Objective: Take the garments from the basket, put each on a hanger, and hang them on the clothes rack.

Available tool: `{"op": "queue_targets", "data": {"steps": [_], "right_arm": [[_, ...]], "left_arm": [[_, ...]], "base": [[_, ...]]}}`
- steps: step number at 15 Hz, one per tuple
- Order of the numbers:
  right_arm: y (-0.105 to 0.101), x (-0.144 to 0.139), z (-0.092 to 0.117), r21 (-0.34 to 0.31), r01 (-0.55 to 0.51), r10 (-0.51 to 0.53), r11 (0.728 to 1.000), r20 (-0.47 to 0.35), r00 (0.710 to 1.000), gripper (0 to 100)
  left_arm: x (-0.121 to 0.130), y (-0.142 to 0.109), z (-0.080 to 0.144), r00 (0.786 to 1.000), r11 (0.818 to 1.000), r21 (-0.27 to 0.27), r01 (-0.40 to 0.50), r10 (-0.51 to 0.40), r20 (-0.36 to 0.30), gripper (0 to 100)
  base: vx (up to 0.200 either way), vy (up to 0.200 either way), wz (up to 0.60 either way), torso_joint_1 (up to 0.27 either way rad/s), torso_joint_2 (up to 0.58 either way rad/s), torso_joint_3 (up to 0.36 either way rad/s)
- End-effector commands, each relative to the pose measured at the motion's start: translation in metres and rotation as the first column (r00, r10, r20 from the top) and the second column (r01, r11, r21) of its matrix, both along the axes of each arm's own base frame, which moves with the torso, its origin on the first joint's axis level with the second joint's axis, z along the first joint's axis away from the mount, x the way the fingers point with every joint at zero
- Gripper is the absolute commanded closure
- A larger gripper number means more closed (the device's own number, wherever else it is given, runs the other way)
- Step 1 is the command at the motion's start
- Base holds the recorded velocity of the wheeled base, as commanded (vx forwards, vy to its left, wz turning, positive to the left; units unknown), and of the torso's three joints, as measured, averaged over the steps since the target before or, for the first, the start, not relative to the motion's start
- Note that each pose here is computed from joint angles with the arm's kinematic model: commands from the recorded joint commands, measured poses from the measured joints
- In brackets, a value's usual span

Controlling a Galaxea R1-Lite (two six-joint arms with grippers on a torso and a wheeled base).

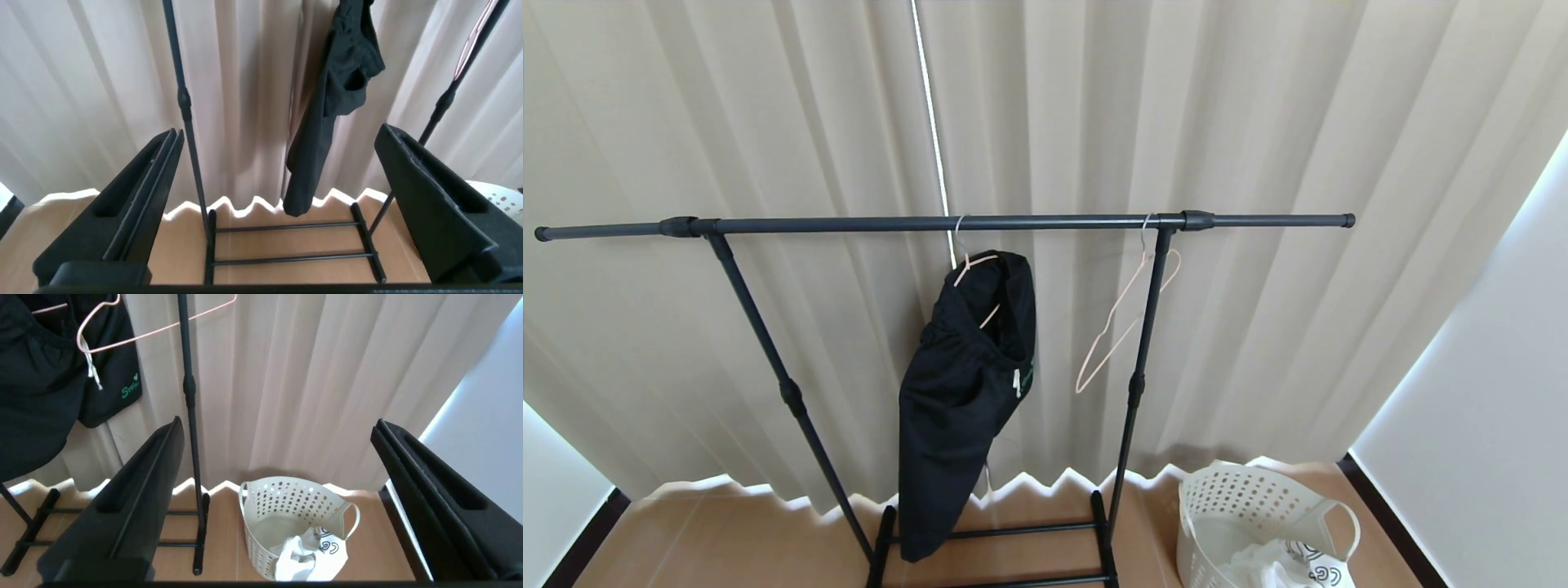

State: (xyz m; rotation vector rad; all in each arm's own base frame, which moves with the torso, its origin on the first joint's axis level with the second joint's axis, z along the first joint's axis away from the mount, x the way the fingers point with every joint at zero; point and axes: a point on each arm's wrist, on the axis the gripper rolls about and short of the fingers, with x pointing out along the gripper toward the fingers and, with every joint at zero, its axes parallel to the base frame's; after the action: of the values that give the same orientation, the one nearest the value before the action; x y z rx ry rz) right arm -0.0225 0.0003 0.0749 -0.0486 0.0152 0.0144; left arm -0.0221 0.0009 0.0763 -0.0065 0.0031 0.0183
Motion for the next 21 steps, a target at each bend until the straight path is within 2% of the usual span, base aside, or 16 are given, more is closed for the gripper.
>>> {"op": "queue_targets", "data": {"steps": [1, 2, 7, 10, 15, 21], "right_arm": [[0.0000, -0.0004, 0.0003, 0.000, -0.003, 0.003, 1.000, 0.005, 1.000, 0], [0.0006, -0.0006, 0.0006, 0.000, -0.030, 0.030, 1.000, 0.003, 1.000, 0], [0.0007, -0.0006, 0.0011, 0.004, -0.033, 0.033, 0.999, 0.008, 0.999, 0], [0.0007, -0.0006, 0.0011, 0.004, -0.033, 0.033, 0.999, 0.008, 0.999, 0], [0.0007, -0.0008, 0.0011, 0.021, -0.032, 0.032, 0.999, 0.009, 0.999, 0], [0.0007, -0.0008, 0.0011, 0.012, -0.032, 0.032, 0.999, 0.009, 0.999, 0]], "left_arm": [[0.0004, 0.0000, 0.0001, 1.000, 1.000, -0.003, 0.000, 0.000, -0.004, 0], [0.0003, 0.0000, 0.0001, 1.000, 1.000, -0.003, 0.000, 0.000, -0.003, 0], [0.0003, -0.0001, 0.0001, 1.000, 1.000, 0.007, 0.003, -0.003, -0.003, 0], [0.0003, -0.0008, 0.0000, 0.999, 0.999, 0.005, 0.040, -0.040, -0.005, 0], [0.0003, -0.0009, 0.0000, 0.999, 0.999, 0.005, 0.041, -0.041, -0.005, 0], [0.0001, -0.0009, -0.0002, 0.999, 0.999, 0.003, 0.040, -0.040, -0.005, 0]], "base": [[0.000, 0.000, 0.00, 0.000, 0.00, 0.000], [0.000, 0.000, 0.00, 0.000, 0.00, 0.000], [0.000, 0.000, 0.00, -0.107, 0.23, 0.128], [0.000, 0.000, 0.00, -0.145, 0.33, 0.173], [0.000, 0.000, 0.00, -0.154, 0.34, 0.185], [0.000, 0.000, 0.00, -0.153, 0.35, 0.188]]}}
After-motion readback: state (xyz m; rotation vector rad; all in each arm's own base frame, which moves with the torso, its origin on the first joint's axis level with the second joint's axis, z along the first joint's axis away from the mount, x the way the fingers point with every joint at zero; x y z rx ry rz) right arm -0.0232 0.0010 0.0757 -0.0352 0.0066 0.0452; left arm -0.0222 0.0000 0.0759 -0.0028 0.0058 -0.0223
